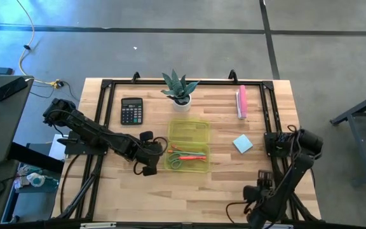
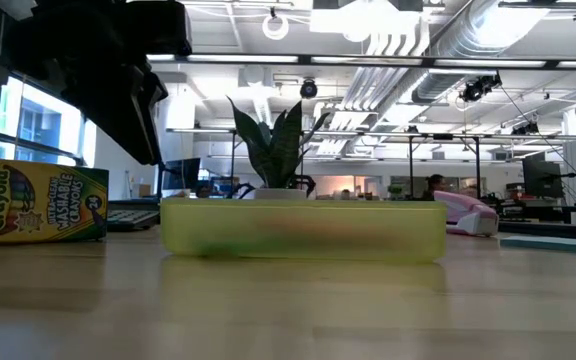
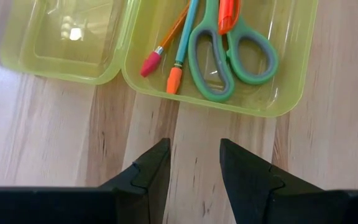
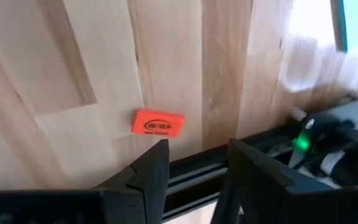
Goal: Pack school essentials
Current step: Put the eraser into the yellow box
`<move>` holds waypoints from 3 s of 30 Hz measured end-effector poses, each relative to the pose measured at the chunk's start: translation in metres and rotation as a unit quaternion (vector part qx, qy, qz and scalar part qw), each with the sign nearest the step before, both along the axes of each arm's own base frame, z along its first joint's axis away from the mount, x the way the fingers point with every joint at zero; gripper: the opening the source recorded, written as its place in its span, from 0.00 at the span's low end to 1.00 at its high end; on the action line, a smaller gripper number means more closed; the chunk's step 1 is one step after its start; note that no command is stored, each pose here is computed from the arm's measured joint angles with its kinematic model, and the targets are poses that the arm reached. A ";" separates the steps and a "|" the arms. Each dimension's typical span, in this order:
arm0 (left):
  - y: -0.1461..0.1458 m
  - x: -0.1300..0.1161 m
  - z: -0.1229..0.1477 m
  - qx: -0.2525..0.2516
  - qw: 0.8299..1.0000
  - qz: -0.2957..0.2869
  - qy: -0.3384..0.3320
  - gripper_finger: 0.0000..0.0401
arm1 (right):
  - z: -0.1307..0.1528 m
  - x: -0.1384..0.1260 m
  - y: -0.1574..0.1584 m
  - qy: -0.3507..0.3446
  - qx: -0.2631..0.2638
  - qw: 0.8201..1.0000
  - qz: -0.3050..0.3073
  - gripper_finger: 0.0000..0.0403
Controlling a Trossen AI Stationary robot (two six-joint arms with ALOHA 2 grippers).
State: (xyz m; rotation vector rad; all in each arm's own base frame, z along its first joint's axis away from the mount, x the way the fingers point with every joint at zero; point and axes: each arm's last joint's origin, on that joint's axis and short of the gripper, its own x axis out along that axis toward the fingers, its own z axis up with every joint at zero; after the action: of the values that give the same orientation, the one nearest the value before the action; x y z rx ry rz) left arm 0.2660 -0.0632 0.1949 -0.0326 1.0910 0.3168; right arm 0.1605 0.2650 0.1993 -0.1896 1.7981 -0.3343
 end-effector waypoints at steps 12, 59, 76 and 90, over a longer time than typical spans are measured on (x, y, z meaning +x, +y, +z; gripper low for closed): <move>-0.001 0.002 0.001 -0.014 1.000 0.009 -0.012 0.31 | -0.014 -0.009 0.006 0.049 -0.011 0.990 0.130 0.38; 0.074 0.026 0.008 -0.114 0.988 0.063 -0.089 0.31 | -0.003 -0.059 -0.079 -0.174 0.188 0.952 0.168 0.33; 0.076 0.029 0.010 -0.119 0.984 0.077 -0.110 0.31 | -0.031 -0.078 -0.064 -0.155 0.238 0.914 0.289 0.46; 0.076 0.031 0.012 -0.125 0.981 0.085 -0.125 0.32 | -0.071 -0.080 -0.044 -0.099 0.199 0.910 0.351 0.46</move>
State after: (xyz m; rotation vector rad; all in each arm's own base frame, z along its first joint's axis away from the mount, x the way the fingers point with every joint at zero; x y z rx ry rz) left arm 0.2972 0.0126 0.2068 -0.3825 0.8734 0.3185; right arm 0.0805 0.2213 0.1286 -0.4739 1.4453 0.5087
